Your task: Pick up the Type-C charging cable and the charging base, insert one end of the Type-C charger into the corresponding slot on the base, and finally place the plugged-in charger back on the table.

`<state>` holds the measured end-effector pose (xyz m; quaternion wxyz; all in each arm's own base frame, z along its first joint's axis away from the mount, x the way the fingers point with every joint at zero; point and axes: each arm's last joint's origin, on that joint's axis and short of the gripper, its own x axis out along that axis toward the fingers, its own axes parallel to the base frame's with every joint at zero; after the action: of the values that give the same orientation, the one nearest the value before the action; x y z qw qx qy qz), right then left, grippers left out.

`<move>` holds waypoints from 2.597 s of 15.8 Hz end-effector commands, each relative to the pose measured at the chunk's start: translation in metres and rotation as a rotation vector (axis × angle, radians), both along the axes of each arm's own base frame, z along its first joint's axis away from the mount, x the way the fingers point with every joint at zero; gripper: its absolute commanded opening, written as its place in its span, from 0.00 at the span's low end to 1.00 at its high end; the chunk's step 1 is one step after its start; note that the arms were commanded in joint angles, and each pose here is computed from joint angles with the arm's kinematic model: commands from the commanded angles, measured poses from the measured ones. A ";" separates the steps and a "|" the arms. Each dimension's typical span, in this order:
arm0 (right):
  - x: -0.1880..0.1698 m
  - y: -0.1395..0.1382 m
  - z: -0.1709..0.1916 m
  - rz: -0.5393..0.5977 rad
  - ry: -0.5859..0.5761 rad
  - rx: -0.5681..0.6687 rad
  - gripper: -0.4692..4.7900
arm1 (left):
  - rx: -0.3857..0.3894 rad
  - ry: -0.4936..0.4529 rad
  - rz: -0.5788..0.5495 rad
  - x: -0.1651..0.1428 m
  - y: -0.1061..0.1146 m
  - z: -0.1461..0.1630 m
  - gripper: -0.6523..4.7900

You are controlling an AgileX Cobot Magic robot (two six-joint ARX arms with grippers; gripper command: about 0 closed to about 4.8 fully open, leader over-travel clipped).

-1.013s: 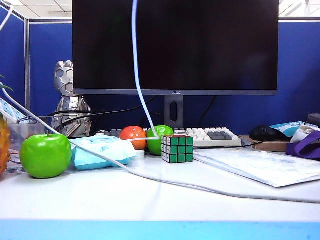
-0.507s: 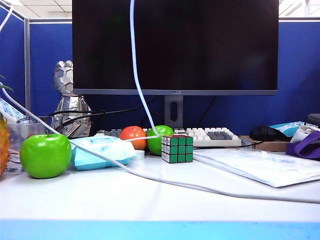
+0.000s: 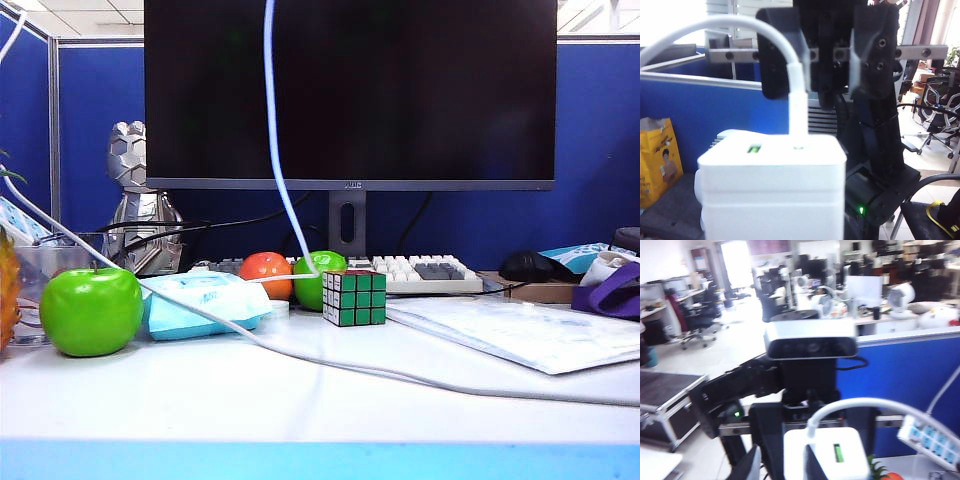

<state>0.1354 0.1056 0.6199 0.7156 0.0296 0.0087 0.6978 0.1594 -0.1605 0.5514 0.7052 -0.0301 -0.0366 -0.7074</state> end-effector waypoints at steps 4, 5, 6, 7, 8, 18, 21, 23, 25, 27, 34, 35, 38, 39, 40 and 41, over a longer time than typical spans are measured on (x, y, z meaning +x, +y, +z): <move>0.011 0.006 -0.002 -0.033 0.017 0.000 0.31 | -0.027 -0.032 0.000 -0.003 0.002 0.005 0.11; 0.013 0.010 -0.002 -0.022 0.032 0.003 0.31 | -0.026 -0.031 0.000 -0.003 0.002 0.005 0.11; 0.013 0.013 -0.001 -0.009 0.020 0.012 0.31 | -0.026 -0.031 0.000 -0.003 0.002 0.005 0.11; 0.013 0.014 0.000 -0.001 0.008 0.019 0.31 | -0.025 -0.030 0.000 -0.003 0.002 0.005 0.11; 0.013 0.014 0.001 0.016 0.003 0.023 0.31 | -0.025 -0.030 0.001 -0.003 0.002 0.005 0.11; 0.021 0.020 -0.003 0.044 0.038 0.010 0.17 | -0.026 -0.030 0.001 -0.003 0.002 0.005 0.11; 0.021 0.020 -0.003 0.045 0.037 0.010 0.11 | -0.026 -0.030 0.001 -0.003 0.002 0.005 0.11; 0.020 0.020 -0.003 0.063 0.036 0.009 0.09 | -0.026 -0.030 0.001 -0.003 0.002 0.005 0.11; 0.020 0.020 -0.005 0.075 0.042 -0.004 0.09 | -0.033 -0.039 0.001 -0.003 0.002 0.006 0.11; 0.018 0.024 -0.012 0.088 0.046 -0.047 0.09 | -0.042 -0.045 0.001 -0.003 0.002 0.007 0.11; 0.007 0.038 -0.028 0.070 0.058 -0.161 0.09 | -0.063 -0.049 -0.002 -0.006 0.005 0.011 0.11; 0.006 0.037 -0.029 0.065 0.055 -0.167 0.09 | -0.063 -0.050 -0.002 -0.006 0.005 0.011 0.11; 0.000 0.032 -0.027 0.055 0.040 -0.165 0.09 | -0.068 -0.055 -0.002 -0.009 0.007 0.012 0.11; 0.000 0.032 -0.027 0.055 0.040 -0.165 0.09 | -0.068 -0.055 -0.002 -0.009 0.007 0.012 0.11; 0.000 0.032 -0.026 0.054 0.040 -0.163 0.09 | -0.063 -0.050 -0.003 -0.009 0.007 0.012 0.11; 0.000 0.032 -0.026 0.054 0.041 -0.161 0.09 | -0.058 -0.043 -0.003 -0.009 0.007 0.011 0.11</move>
<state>0.1346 0.1339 0.6052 0.7143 -0.0233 0.0179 0.6993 0.1563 -0.1599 0.5476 0.6875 -0.0322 -0.0153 -0.7253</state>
